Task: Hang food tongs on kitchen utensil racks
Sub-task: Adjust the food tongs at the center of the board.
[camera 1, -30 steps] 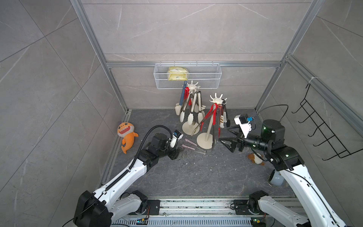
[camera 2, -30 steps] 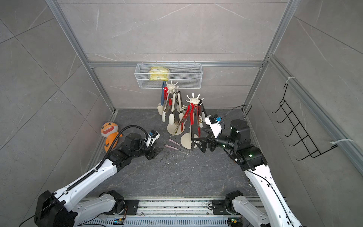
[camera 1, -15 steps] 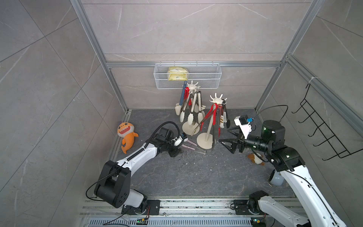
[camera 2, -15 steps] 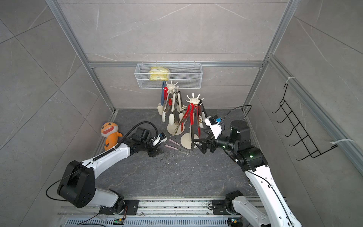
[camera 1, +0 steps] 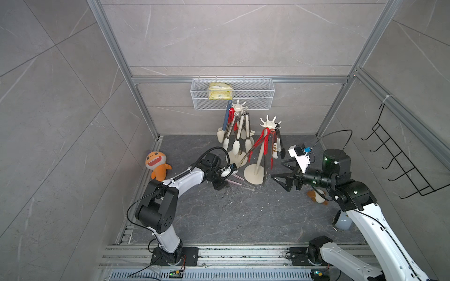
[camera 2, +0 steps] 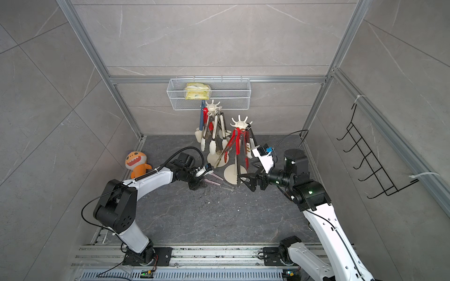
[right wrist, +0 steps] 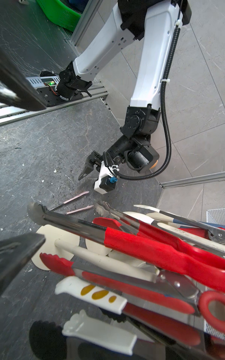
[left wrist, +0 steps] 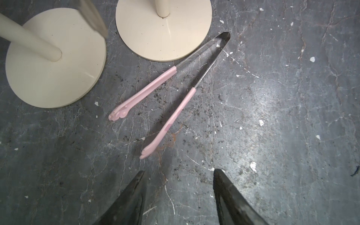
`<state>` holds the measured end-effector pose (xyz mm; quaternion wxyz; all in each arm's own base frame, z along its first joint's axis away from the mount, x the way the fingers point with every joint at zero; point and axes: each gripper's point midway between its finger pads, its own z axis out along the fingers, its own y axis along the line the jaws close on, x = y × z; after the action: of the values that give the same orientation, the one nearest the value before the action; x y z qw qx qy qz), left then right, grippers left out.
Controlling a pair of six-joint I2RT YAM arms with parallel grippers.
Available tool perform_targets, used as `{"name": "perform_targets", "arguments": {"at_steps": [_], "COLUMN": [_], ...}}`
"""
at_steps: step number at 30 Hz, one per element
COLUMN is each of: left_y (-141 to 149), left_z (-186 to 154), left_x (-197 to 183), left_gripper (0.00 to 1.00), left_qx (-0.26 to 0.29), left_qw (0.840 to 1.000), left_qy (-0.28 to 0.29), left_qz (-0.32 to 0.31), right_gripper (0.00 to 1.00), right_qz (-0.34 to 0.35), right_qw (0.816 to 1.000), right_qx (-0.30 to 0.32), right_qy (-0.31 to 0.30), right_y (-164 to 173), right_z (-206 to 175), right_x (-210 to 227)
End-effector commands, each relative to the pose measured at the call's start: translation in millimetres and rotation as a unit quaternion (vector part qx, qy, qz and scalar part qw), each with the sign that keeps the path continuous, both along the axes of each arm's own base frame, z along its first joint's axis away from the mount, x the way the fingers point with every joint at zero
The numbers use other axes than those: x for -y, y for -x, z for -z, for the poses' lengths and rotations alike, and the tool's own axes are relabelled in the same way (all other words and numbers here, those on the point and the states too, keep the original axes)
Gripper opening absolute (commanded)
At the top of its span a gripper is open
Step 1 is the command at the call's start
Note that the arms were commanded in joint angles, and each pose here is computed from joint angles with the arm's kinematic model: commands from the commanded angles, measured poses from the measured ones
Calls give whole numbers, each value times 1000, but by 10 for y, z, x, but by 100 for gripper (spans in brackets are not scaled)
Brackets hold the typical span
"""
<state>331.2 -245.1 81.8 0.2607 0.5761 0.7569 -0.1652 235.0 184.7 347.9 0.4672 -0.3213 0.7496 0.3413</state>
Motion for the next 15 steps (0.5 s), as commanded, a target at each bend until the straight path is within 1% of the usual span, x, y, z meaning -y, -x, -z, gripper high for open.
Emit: {"name": "perform_targets", "arguments": {"at_steps": [1, 8, 15], "left_y": [-45, -103, -165], "left_z": [5, 143, 266], "left_x": [58, 113, 126], "left_gripper": [58, 56, 54], "left_qx": [-8, -31, -43], "left_qw": [1000, 998, 998], "left_qy": [2, -6, -19], "left_qz": [29, 47, 49], "right_gripper": [100, 100, 100], "right_qz": [-13, -14, -14], "right_qw": [1000, 1000, 1000], "right_qx": [5, 9, 9], "right_qy": [1, 6, 7], "right_y": [52, 54, 31], "right_z": [-55, -71, -77], "right_x": [-21, -14, -20]}}
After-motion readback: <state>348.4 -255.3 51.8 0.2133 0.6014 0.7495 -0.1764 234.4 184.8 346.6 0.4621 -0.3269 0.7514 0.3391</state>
